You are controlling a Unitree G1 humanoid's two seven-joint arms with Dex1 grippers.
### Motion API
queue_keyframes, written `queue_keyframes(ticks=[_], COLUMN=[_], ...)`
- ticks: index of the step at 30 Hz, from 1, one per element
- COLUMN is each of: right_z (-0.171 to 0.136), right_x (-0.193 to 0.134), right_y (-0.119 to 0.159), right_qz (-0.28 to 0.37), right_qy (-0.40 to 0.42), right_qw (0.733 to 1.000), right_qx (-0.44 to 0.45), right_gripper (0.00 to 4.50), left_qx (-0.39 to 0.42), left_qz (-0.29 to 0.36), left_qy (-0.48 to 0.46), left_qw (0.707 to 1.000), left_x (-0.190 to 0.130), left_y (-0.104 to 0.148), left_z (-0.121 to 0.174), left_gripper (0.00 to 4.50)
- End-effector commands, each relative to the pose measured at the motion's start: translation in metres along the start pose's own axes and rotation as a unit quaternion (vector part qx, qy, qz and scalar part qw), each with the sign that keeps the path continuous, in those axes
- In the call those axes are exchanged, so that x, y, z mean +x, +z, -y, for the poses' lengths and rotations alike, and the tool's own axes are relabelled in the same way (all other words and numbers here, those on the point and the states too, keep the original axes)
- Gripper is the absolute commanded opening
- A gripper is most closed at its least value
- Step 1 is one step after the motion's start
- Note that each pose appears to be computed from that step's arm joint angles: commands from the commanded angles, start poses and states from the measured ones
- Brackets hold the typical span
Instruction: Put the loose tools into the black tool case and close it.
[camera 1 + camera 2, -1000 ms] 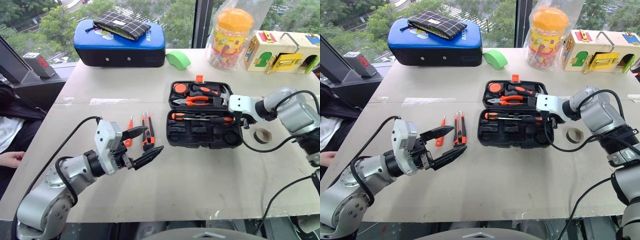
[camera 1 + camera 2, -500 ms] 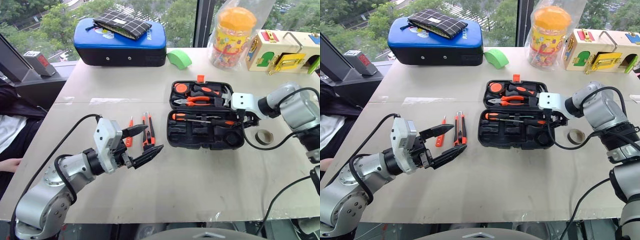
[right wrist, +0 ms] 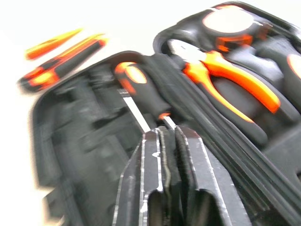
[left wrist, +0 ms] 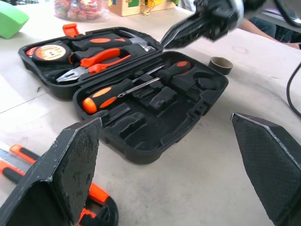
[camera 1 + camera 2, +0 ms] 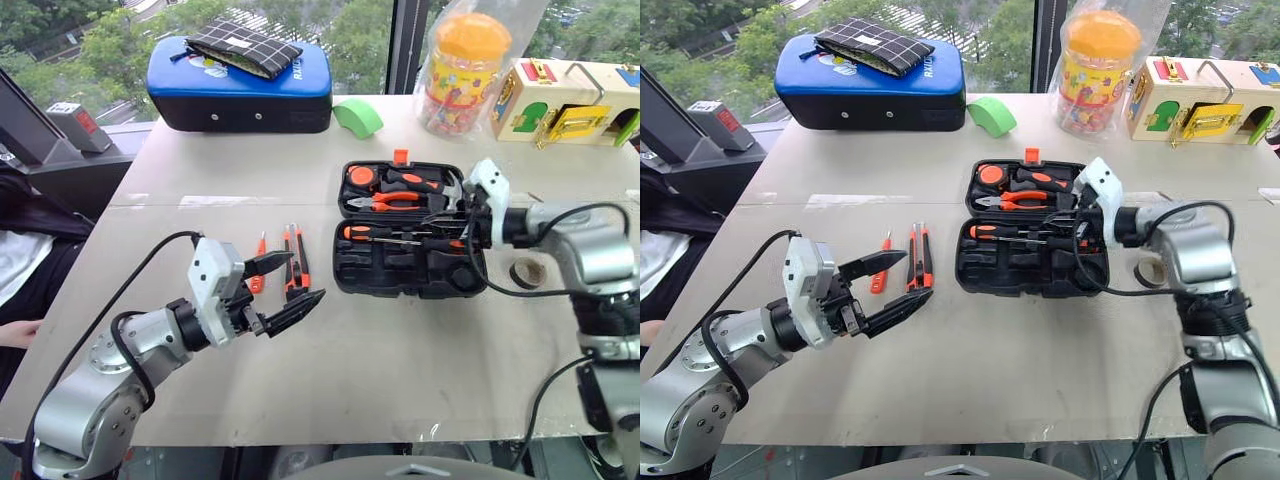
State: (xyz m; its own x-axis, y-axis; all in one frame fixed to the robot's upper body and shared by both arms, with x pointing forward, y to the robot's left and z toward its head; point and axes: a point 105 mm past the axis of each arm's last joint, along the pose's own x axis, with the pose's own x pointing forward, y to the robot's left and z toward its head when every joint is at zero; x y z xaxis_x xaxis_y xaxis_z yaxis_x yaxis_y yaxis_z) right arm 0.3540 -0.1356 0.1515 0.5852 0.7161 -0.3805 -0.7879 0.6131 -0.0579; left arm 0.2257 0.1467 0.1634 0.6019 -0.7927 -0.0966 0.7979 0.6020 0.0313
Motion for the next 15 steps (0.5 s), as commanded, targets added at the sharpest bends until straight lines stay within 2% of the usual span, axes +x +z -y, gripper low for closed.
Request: queue_keyframes(ticks=[1,3,5,8,10,13,15], right_z=[0.006,-0.006,-0.013,-0.015,-0.015,-0.030,-0.058], right_x=[0.007,0.014,0.017,0.020,0.018,0.005,-0.012], right_y=[-0.025,-0.057,-0.077,-0.084,-0.067,-0.011,0.014], right_qz=[-0.044,-0.103,-0.136,-0.135,-0.089,0.048,0.130], right_qy=[-0.093,-0.079,-0.067,-0.063,-0.072,-0.073,0.001], right_qw=[0.993,0.989,0.983,0.978,0.978,0.977,0.977], right_qx=[-0.050,-0.073,-0.102,-0.148,-0.172,-0.192,-0.167], right_gripper=[0.10,0.10,0.10,0.10,0.10,0.10,0.10], left_qx=[0.013,0.011,0.006,-0.004,-0.010,-0.005,-0.005], left_qz=[0.011,0.008,0.005,0.006,0.005,0.011,0.001], left_qy=[0.004,0.015,0.034,0.079,0.116,0.223,0.277], left_qw=[1.000,1.000,0.999,0.997,0.993,0.975,0.961], left_x=[-0.001,-0.002,-0.002,-0.003,-0.005,-0.015,-0.020], left_y=[0.005,0.001,-0.005,-0.014,-0.021,-0.026,-0.032], left_z=[0.002,0.001,-0.001,-0.007,-0.012,-0.033,-0.043], left_gripper=[4.50,4.50,4.50,4.50,4.50,4.50,4.50])
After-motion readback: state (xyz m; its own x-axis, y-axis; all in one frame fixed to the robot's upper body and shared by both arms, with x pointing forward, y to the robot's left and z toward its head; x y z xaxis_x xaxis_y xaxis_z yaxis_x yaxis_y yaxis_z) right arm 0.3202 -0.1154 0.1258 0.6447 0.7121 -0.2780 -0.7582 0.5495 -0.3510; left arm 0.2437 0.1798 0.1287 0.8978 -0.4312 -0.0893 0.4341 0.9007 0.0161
